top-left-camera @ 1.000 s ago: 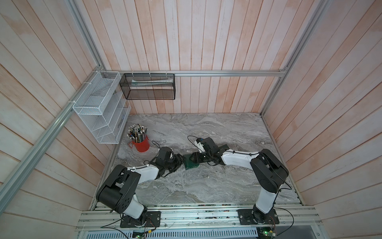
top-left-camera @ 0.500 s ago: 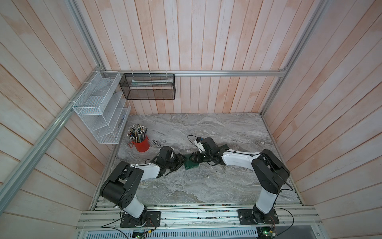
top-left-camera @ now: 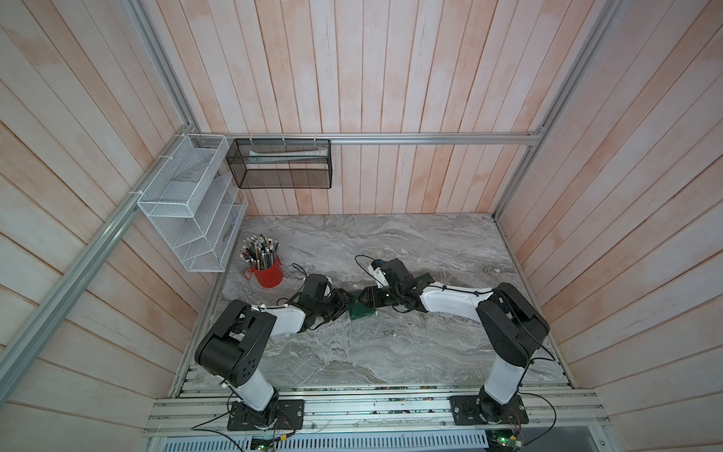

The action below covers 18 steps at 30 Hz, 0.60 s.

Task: Take the rings out of the lift-off lid box
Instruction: Close the lid on the jewelry box.

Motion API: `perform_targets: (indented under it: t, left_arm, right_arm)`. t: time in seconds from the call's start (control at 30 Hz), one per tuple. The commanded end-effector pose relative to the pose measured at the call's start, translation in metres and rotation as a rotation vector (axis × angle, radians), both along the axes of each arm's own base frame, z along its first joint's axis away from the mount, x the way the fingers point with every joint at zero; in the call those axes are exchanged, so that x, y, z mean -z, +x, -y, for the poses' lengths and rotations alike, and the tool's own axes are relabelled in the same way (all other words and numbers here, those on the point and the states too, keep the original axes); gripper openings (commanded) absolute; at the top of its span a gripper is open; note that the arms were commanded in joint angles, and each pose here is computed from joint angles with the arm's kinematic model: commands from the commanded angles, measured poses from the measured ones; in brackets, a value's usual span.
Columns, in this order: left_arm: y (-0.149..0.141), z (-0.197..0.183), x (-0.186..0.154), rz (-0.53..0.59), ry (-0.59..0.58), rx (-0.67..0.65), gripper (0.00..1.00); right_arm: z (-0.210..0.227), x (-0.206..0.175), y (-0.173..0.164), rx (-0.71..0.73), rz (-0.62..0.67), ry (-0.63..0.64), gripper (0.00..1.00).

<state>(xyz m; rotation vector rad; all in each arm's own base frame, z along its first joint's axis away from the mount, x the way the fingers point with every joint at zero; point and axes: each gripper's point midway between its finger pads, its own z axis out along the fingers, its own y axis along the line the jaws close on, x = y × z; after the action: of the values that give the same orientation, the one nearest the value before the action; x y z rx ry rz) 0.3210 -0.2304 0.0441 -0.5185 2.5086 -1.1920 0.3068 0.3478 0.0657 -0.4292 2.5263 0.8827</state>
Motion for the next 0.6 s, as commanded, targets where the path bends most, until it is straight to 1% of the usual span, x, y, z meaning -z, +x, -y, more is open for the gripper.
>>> perform_targets:
  t: [0.0,0.3,0.43,0.57]
  left_arm:
    - [0.0,0.0,0.01,-0.025,0.025,0.012,0.53]
    - [0.001,0.004,0.017,-0.044,0.026,0.028,0.52]
    - [0.0,0.003,0.017,-0.045,0.034,0.033,0.52]
    - [0.002,0.003,0.013,-0.034,0.041,0.036,0.52]
  right_arm:
    - [-0.007,-0.008,-0.006,-0.036,0.007,0.027,0.58]
    - [-0.006,-0.005,-0.006,-0.034,0.003,0.02,0.58]
    - [0.0,-0.004,-0.004,-0.015,-0.031,0.053,0.58]
    - [0.018,0.002,0.005,0.035,-0.032,0.042,0.63]
